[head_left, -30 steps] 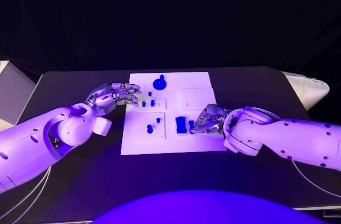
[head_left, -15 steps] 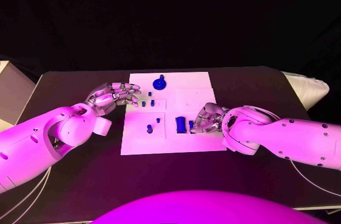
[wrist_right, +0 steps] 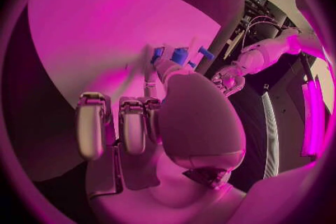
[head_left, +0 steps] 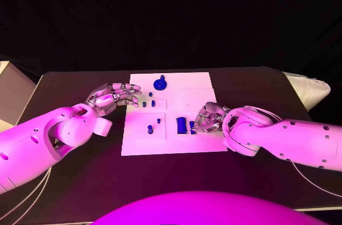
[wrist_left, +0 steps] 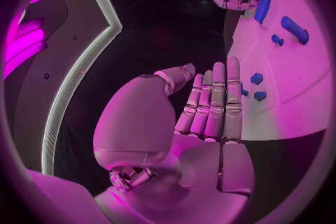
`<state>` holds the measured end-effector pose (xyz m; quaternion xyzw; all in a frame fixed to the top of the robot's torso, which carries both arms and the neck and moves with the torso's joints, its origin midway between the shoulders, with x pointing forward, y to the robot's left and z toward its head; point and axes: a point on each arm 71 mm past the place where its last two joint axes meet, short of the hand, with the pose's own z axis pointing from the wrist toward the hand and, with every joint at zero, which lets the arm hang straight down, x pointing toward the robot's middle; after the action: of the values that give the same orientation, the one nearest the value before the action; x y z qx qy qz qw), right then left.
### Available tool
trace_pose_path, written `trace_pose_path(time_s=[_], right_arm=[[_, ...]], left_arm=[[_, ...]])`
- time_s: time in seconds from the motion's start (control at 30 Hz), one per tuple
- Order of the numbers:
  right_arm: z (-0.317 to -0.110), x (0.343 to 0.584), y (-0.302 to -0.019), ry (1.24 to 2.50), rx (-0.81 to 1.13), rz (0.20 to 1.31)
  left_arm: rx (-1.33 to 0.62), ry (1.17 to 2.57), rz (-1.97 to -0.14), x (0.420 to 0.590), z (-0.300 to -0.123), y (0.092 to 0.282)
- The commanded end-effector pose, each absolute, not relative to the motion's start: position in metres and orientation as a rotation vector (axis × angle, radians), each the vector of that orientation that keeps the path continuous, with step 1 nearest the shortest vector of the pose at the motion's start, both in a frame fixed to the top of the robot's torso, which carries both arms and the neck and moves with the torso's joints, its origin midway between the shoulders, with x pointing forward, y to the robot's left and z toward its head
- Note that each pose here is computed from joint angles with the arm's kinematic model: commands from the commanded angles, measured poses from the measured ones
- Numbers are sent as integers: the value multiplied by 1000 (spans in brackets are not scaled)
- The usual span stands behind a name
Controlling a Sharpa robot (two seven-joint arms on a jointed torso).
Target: Assemble the parts on the task board
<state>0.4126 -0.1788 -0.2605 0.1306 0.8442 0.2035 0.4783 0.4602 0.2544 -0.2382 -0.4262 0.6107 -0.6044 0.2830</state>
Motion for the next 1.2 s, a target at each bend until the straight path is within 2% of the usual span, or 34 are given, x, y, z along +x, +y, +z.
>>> trace_pose_path(time_s=[0.03,0.4,0.67,0.93,1.2], right_arm=[[-263,413,-185,2047,317,471],[-259,411,-187,2010,329,517],[-250,418,-194,1912,423,687],[-239,449,-215,1708,613,931],[-240,484,-237,1544,759,1001]], left_arm=[[-1129,1636,-1641,460,-237,252],[-1131,1634,-1638,460,-238,253],[-1138,1619,-1637,460,-239,254],[-1158,1546,-1625,465,-240,256],[-1197,1444,-1566,474,-245,264]])
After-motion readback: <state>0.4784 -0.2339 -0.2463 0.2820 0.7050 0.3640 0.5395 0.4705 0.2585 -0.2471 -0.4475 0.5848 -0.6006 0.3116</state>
